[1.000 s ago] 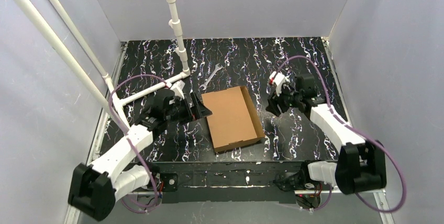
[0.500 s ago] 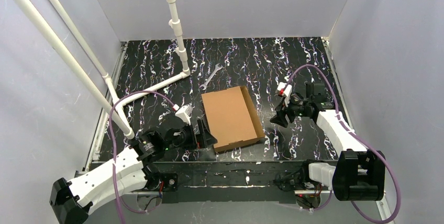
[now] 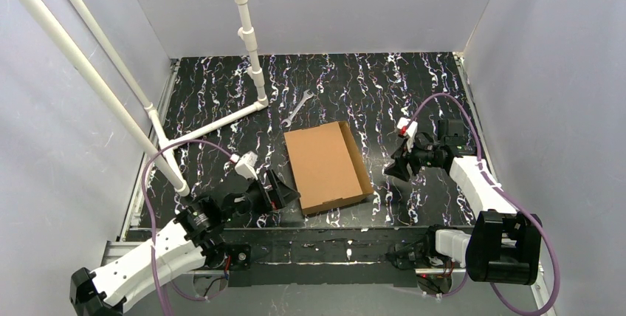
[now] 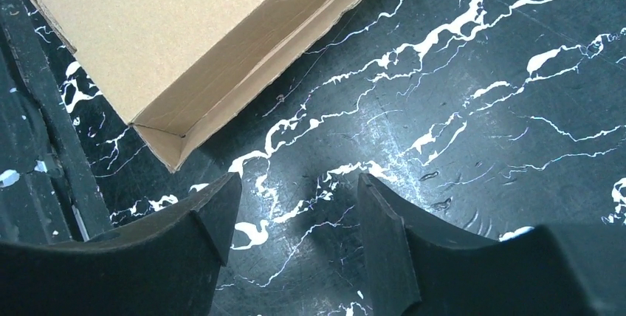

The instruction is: Fold the paper box

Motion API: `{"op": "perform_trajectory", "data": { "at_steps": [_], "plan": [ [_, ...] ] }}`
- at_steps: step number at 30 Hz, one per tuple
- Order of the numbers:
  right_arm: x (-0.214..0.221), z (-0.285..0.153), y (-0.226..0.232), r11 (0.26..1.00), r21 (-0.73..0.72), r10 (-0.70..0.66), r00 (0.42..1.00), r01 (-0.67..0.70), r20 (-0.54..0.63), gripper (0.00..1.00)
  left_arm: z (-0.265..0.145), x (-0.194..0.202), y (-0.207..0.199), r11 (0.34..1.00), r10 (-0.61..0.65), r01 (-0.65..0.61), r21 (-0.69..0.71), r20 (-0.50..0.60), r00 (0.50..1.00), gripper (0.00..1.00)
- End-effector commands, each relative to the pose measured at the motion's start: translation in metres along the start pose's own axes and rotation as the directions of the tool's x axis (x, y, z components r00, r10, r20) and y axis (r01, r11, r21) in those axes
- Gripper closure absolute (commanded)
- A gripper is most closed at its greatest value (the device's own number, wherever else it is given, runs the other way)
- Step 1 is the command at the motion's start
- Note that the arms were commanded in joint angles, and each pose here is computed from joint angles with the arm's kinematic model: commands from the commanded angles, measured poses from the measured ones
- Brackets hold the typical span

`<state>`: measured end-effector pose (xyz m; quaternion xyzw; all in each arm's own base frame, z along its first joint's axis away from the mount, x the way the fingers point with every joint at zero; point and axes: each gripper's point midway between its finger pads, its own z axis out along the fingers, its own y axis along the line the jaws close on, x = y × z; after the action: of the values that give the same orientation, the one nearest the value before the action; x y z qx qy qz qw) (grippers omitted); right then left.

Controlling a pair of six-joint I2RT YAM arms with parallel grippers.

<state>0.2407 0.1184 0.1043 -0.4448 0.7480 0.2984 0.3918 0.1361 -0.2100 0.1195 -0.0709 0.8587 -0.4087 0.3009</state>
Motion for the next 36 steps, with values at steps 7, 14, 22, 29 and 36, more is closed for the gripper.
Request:
{"op": "perform_trajectory", "data": {
  "at_steps": [7,14,22,29,36],
  "plan": [
    [0.012,0.013,-0.014,0.993,0.068,0.101,0.993,-0.097,-0.054,0.6,0.023,0.0,-0.01,0.997,0.026,-0.033,-0.073,-0.083,0.996,0.02],
    [0.022,0.032,-0.001,0.999,0.018,0.036,0.988,-0.034,-0.152,0.78,0.041,0.001,-0.01,0.996,0.005,-0.013,-0.091,-0.087,0.996,0.09],
    [0.032,0.046,0.021,0.997,-0.074,-0.049,0.977,0.034,-0.208,0.82,0.064,0.004,-0.01,0.994,-0.017,0.006,-0.105,-0.105,0.994,0.24],
    [0.017,0.064,0.063,0.965,-0.24,-0.15,0.975,0.108,-0.165,0.86,0.084,-0.003,-0.025,0.993,0.023,-0.038,-0.111,-0.131,0.991,0.46],
    [0.008,0.063,0.039,0.99,-0.11,-0.11,0.978,0.092,-0.176,0.87,0.088,-0.007,-0.021,0.984,0.058,-0.081,-0.16,-0.143,0.988,0.49]
  ]
}}
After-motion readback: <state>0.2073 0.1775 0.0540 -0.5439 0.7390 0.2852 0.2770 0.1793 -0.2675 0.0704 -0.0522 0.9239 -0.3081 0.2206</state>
